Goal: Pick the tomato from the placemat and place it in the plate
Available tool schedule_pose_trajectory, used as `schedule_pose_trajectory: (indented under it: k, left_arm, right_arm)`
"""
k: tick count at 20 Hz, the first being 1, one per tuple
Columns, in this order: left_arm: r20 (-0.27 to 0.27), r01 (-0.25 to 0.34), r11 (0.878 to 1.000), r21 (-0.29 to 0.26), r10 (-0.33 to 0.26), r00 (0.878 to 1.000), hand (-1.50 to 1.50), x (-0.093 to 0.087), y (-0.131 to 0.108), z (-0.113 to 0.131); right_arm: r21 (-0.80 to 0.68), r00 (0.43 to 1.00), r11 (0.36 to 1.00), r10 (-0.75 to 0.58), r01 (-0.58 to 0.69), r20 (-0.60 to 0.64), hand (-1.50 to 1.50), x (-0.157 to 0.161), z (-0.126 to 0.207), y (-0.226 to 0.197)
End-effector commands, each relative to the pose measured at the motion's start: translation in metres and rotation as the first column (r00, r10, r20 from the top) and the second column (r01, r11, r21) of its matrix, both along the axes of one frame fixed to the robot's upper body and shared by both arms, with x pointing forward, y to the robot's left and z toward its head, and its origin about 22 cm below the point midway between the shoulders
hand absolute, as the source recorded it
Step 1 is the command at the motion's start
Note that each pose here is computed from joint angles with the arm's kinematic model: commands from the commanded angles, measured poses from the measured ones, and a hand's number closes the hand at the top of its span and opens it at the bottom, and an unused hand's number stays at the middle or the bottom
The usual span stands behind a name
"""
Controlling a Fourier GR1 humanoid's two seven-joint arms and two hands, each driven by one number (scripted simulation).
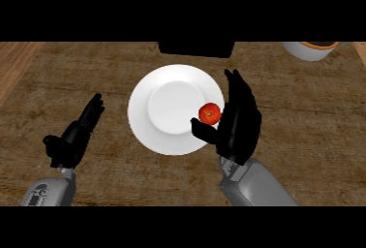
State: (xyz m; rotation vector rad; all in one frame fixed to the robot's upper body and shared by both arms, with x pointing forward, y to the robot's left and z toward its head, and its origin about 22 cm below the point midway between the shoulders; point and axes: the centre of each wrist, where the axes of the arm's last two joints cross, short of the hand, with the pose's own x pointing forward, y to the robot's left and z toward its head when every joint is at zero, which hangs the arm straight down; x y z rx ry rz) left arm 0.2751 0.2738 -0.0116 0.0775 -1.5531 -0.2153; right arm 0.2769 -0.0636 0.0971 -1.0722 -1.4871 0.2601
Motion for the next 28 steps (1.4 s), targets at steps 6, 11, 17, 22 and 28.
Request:
schedule_pose_trajectory:
  k: [6,11,17,22,28]
  left_arm:
    - [0.009,-0.035,0.999,0.010,0.035,0.999,0.00,-0.004,0.011,0.000]
    - [-0.024,-0.089,0.996,0.002,0.089,0.996,0.00,-0.013,0.018,-0.012]
    - [-0.037,-0.089,0.996,0.008,0.089,0.995,0.00,-0.025,0.026,-0.003]
    - [-0.027,-0.103,0.995,-0.006,0.103,0.994,0.00,-0.024,0.027,-0.003]
    - [-0.020,-0.101,0.995,-0.002,0.101,0.995,0.00,-0.041,0.013,-0.010]
  right_arm:
    - [0.467,0.967,0.882,-0.169,0.061,0.191,-1.50,0.019,0.001,-0.002]
    - [0.548,0.954,0.836,-0.180,0.021,0.239,-1.50,-0.014,-0.037,-0.007]
    - [0.497,0.967,0.867,-0.095,-0.037,0.237,-1.50,-0.066,-0.071,-0.034]
    - [0.463,0.972,0.883,-0.034,-0.081,0.234,-1.50,-0.063,-0.081,-0.057]
    - [0.437,0.977,0.895,-0.001,-0.094,0.213,-1.50,-0.085,-0.098,-0.080]
